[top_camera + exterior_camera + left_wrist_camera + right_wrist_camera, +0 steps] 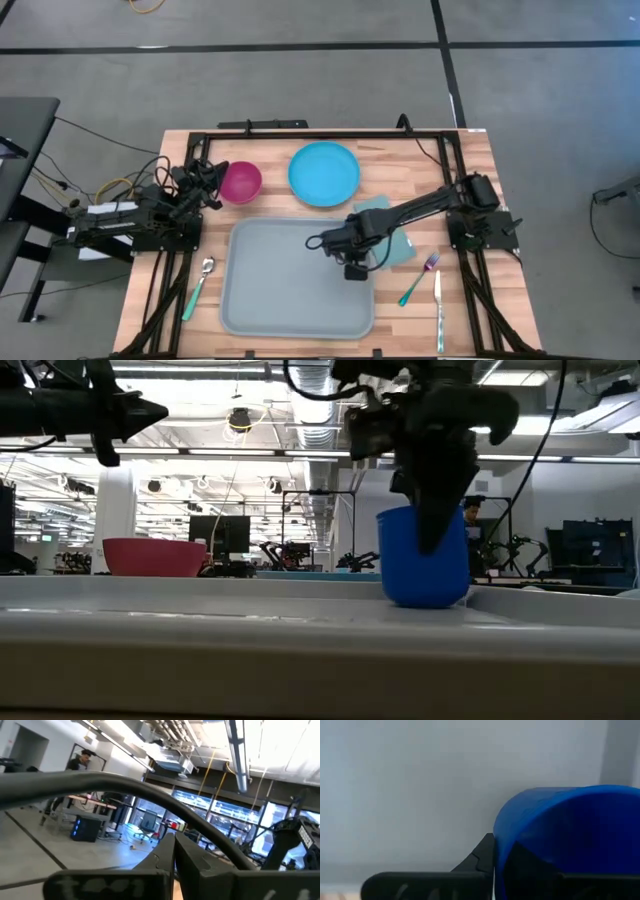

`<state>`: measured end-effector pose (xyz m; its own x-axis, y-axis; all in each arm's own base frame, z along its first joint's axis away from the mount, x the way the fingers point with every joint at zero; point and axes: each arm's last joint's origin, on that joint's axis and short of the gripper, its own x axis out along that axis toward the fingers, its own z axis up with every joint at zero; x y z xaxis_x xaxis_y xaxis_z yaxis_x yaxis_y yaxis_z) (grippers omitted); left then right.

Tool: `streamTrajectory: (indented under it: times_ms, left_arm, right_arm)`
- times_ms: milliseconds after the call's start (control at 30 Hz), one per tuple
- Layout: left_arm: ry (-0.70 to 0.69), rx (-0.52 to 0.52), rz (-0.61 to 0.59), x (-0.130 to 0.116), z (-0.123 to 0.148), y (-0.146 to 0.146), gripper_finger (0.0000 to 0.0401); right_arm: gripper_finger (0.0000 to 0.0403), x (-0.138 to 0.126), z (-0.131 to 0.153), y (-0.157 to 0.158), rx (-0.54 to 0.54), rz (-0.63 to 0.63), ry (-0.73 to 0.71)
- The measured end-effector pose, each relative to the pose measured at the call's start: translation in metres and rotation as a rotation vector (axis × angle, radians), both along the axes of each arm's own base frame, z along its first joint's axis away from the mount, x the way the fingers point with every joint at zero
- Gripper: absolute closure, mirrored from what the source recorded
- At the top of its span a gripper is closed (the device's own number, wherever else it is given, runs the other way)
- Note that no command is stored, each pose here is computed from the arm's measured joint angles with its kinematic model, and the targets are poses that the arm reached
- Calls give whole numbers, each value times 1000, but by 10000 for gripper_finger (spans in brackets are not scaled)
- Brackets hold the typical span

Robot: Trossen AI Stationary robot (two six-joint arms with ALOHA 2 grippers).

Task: Set up tray
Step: Put the blue mug on the gray tray, then put the light blue plate to the left of the blue mug on the gray tray

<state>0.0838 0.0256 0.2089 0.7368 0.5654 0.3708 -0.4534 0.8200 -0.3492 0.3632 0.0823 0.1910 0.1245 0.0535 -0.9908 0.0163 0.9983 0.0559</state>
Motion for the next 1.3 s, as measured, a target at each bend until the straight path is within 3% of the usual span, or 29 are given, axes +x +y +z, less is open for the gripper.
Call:
streamTrajectory:
  times_ms: [267, 600, 733, 933, 1133, 1300]
  left_arm:
    - [-4, -13, -26, 1, -1, 0, 401]
    - [-4, -16, -24, 1, -1, 0, 401]
    - [-2, -14, -22, 1, -1, 0, 401]
    - [9, -16, -19, 1, -2, 0, 401]
    - [9, -15, -22, 1, -2, 0, 401]
    - [12, -14, -25, 1, -2, 0, 401]
  right_arm:
    - [343, 3, 4, -4, 2, -33, 3]
    - [336, -7, 14, -7, -5, -34, 39]
    - [336, -14, 31, -6, -10, -29, 62]
    - [336, -11, 67, -4, 11, -18, -44]
    - [336, -15, 99, -6, 1, 87, -141]
    - [336, -17, 119, -18, -149, 77, -254]
